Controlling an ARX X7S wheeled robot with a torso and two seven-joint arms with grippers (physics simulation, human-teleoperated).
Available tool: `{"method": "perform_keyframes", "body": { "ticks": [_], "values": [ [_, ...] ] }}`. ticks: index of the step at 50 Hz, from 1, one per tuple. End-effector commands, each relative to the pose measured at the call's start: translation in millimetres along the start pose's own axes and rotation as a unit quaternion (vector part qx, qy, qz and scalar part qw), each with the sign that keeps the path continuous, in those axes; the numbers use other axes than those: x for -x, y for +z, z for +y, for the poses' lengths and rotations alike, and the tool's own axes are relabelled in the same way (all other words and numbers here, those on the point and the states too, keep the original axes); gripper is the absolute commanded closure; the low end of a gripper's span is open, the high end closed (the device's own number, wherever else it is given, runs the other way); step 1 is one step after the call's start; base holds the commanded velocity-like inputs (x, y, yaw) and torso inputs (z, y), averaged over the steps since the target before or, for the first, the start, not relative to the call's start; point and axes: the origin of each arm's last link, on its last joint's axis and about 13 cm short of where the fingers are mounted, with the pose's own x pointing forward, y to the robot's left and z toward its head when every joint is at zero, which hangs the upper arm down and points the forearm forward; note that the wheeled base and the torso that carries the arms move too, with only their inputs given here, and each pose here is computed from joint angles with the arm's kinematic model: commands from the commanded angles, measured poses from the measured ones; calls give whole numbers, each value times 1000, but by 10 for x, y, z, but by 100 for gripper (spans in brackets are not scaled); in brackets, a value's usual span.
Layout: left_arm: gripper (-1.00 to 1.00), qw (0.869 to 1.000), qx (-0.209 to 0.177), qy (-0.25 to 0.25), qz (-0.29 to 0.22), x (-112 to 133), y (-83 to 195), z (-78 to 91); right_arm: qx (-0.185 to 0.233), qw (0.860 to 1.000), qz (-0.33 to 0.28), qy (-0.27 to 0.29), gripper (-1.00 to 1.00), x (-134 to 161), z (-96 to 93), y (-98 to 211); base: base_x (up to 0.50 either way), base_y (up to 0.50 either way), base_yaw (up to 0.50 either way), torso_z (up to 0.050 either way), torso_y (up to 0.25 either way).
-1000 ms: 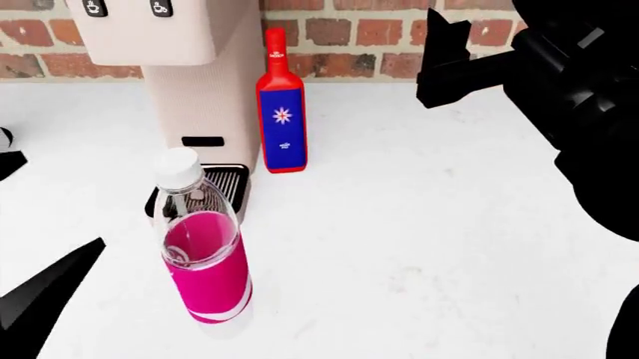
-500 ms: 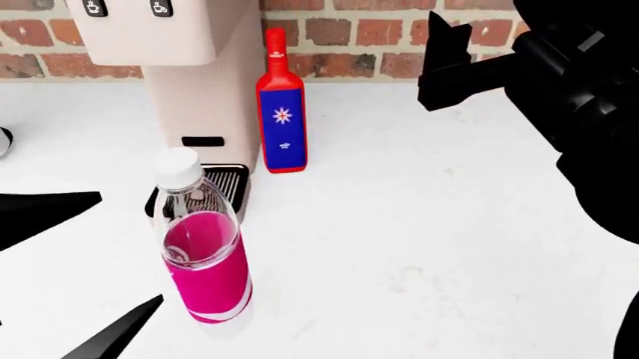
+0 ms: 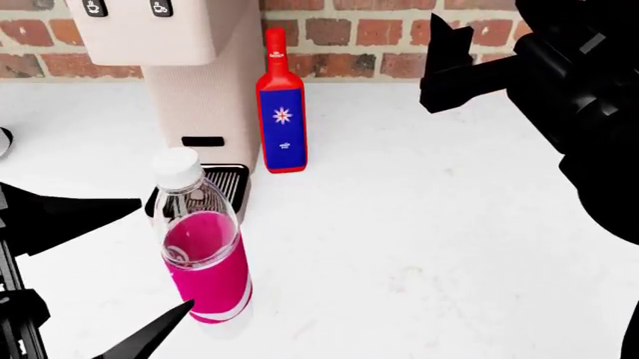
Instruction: Move the drinks to the dining counter.
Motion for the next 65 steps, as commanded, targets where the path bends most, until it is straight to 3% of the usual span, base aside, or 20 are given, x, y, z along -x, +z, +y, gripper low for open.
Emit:
{"method": "perform_keyframes", "body": {
  "ticks": [1, 55, 56, 65],
  "values": [
    [-100, 1000, 2, -9, -2, -84, -65, 38, 2, 1000, 4, -3, -100, 22, -13, -17, 0, 0, 0, 0, 0],
    [-100, 999, 21, -41, -27, -449, -284, 237, 7, 1000, 21, -3, -100, 62, -34, -90, 0, 0, 0, 0, 0],
    [100, 999, 18, -24, -28, -451, -286, 245, 7, 1000, 21, -3, -100, 64, -34, -91, 0, 0, 0, 0, 0],
    [100, 999, 22, -5, -38, -319, -272, 189, 6, 1000, 21, 0, -100, 50, -23, -103, 0, 0, 0, 0, 0]
  ]
}}
